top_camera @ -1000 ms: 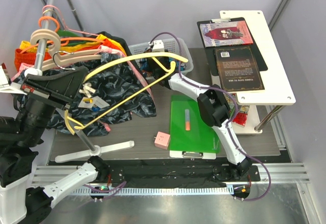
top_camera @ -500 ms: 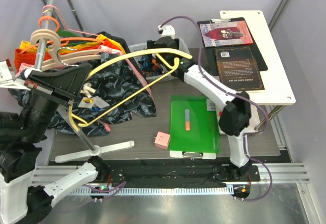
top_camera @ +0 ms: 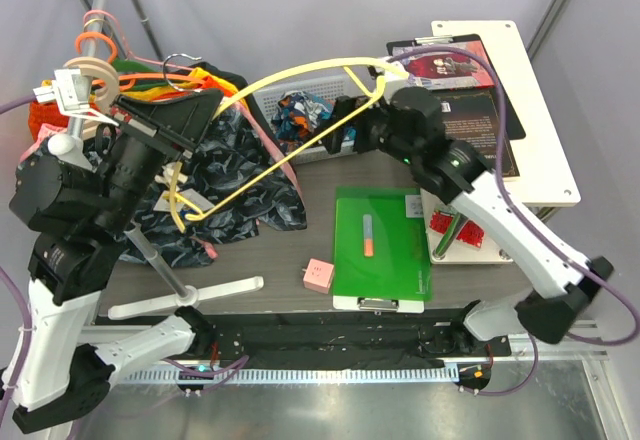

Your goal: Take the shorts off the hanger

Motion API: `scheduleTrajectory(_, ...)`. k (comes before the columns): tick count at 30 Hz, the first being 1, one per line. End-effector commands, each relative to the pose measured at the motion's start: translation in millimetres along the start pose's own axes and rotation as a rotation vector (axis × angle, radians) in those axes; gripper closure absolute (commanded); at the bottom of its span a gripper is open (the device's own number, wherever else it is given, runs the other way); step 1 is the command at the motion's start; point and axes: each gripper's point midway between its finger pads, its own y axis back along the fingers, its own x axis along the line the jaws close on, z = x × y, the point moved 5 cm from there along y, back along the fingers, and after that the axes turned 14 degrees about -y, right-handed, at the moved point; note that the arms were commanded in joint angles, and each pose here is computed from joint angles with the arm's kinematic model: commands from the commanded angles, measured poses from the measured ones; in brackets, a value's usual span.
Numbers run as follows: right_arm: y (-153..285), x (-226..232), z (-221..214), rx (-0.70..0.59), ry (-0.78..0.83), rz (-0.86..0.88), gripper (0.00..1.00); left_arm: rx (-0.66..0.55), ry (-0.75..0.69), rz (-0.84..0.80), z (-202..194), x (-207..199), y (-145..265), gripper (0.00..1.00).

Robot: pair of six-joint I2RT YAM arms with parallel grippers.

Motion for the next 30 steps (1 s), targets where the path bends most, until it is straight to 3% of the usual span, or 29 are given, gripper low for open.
scheduleTrajectory(1,50.2,28.4,-9.8,0.052,-0.033,0.248,0.0,-0.186,0.037,0.012,39.9,-6.1,-2.1,0.99)
scheduleTrajectory(5,80.7,44.6,-25.7,0.053,-0.033,0.492,0.0,-0.238,0.117,0.038,41.0,-2.4,-9.7,1.0)
scheduleTrajectory(9,111.6,72.8,-9.0,-0.047,-0.045,0.729,0.0,-0.251,0.182,0.022,40.6,-5.1,-17.0,1.0)
scheduleTrajectory(15,134.2,71.3,39.8,-0.193,-0.036,0.536,0.0,-0.173,0.153,-0.001,33.7,-10.6,-22.4,0.99)
scheduleTrajectory(23,164.3,90.8,61.7,-0.236,-0.096,0.618,0.02,-0.134,0.148,0.024,13.9,-0.8,-21.6,1.0)
scheduleTrajectory(28,151.7,99.6,74.4,-0.268,-0.232,0.639,0.05,-0.121,0.182,0.012,3.7,0.8,-20.1,0.99)
scheduleTrajectory(30,143.9,106.2,76.7,-0.279,-0.284,0.701,0.11,-0.115,0.182,0.017,-0.1,2.5,-22.2,1.0)
